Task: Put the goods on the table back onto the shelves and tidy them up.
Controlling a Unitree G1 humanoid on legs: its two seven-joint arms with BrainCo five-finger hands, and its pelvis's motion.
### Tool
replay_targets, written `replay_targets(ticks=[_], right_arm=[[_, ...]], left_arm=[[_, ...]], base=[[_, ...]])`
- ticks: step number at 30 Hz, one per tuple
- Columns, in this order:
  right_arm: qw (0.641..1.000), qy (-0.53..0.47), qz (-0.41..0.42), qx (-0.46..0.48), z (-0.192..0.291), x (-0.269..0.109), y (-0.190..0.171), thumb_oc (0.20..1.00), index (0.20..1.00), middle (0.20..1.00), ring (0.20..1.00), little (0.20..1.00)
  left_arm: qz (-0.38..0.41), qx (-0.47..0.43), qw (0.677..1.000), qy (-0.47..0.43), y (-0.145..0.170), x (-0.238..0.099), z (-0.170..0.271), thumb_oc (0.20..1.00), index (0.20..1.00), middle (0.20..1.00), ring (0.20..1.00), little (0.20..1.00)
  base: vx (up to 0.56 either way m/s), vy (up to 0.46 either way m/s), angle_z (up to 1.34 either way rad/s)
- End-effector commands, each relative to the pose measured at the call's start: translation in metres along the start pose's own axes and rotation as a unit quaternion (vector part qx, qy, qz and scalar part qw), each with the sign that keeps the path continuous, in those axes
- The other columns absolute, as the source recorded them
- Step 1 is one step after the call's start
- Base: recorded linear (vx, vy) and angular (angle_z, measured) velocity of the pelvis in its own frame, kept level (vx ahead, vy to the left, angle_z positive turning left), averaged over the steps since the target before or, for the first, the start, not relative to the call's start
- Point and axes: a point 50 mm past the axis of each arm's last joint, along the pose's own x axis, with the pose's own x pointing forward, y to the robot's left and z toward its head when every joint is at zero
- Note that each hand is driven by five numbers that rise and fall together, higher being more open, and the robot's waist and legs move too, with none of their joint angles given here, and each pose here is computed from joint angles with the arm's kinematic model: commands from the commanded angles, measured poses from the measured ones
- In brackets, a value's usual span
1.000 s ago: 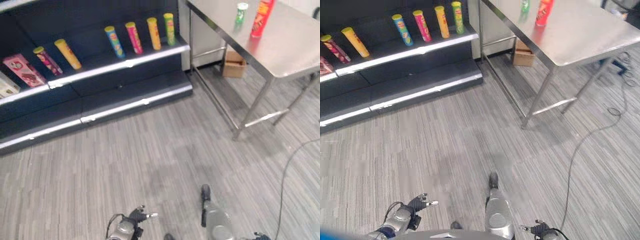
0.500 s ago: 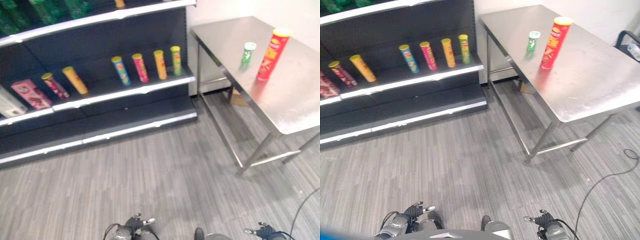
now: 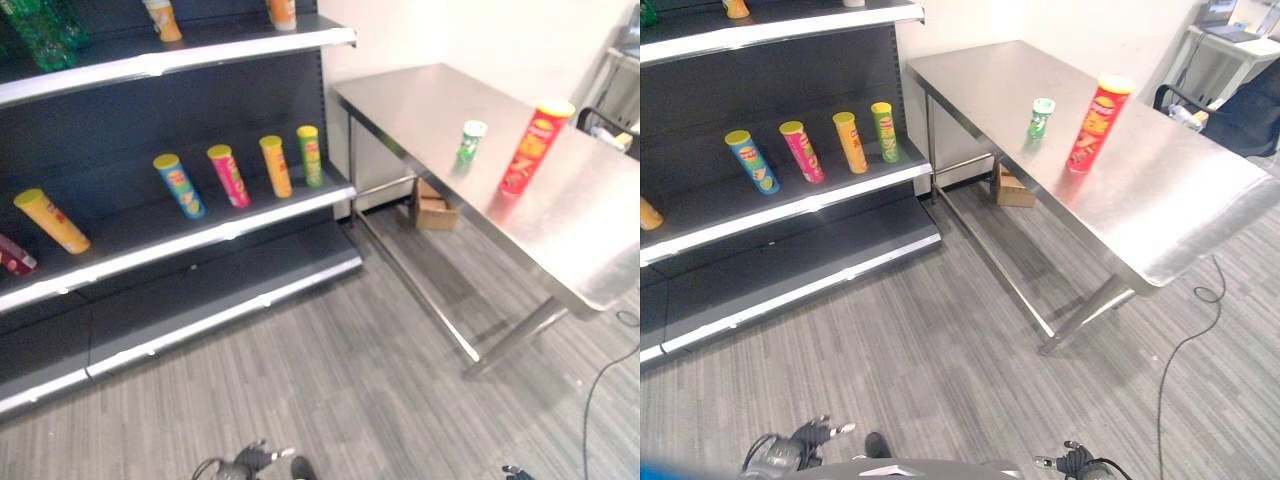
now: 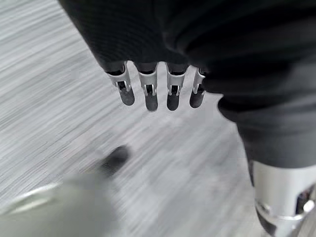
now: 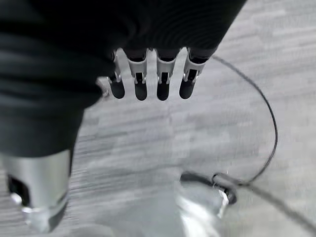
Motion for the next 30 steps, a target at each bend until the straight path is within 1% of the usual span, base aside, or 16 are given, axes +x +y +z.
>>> replay_targets(ticks=[1, 5, 9, 15, 19, 25, 30], right_arm=[[0.998, -0.046, -0.044, 0.000, 0.034, 0.003, -0.030, 1.000, 1.000, 1.000, 1.000, 1.000], [0.998, -0.042, -0.047, 0.003, 0.032, 0.003, -0.030, 1.000, 1.000, 1.000, 1.000, 1.000], [0.998, -0.023, -0.055, 0.014, 0.025, 0.003, -0.033, 1.000, 1.000, 1.000, 1.000, 1.000], [0.999, -0.001, -0.051, 0.012, 0.009, 0.001, -0.031, 1.000, 1.000, 1.000, 1.000, 1.000], [0.999, 0.000, -0.052, 0.008, 0.007, 0.001, -0.032, 1.000, 1.000, 1.000, 1.000, 1.000], [0.998, -0.014, -0.053, -0.009, 0.015, 0.002, -0.034, 1.000, 1.000, 1.000, 1.000, 1.000], [0.998, -0.022, -0.058, -0.017, 0.019, 0.001, -0.039, 1.000, 1.000, 1.000, 1.000, 1.000]], left_arm=[[0.015, -0.008, 1.000, -0.017, 0.004, 0.001, 0.008, 1.000, 1.000, 1.000, 1.000, 1.000], [0.016, -0.006, 0.999, -0.034, 0.004, 0.003, 0.020, 1.000, 1.000, 1.000, 1.000, 1.000], [0.013, 0.003, 0.998, -0.063, 0.003, 0.005, 0.039, 1.000, 1.000, 1.000, 1.000, 1.000], [-0.001, 0.012, 0.998, -0.061, -0.005, 0.005, 0.036, 1.000, 1.000, 1.000, 1.000, 1.000], [-0.007, 0.014, 0.999, -0.052, -0.009, 0.005, 0.033, 1.000, 1.000, 1.000, 1.000, 1.000], [-0.009, 0.013, 0.998, -0.057, -0.009, 0.005, 0.037, 1.000, 1.000, 1.000, 1.000, 1.000], [-0.004, 0.010, 0.998, -0.062, -0.009, 0.005, 0.037, 1.000, 1.000, 1.000, 1.000, 1.000]], base=[[0.24, 0.144, -0.16], [0.20, 0.002, -0.33], [0.24, -0.114, 0.25], [0.19, -0.114, 0.01], [0.14, -0.201, 0.20], [0.10, -0.277, 0.02], [0.07, -0.165, -0.26]])
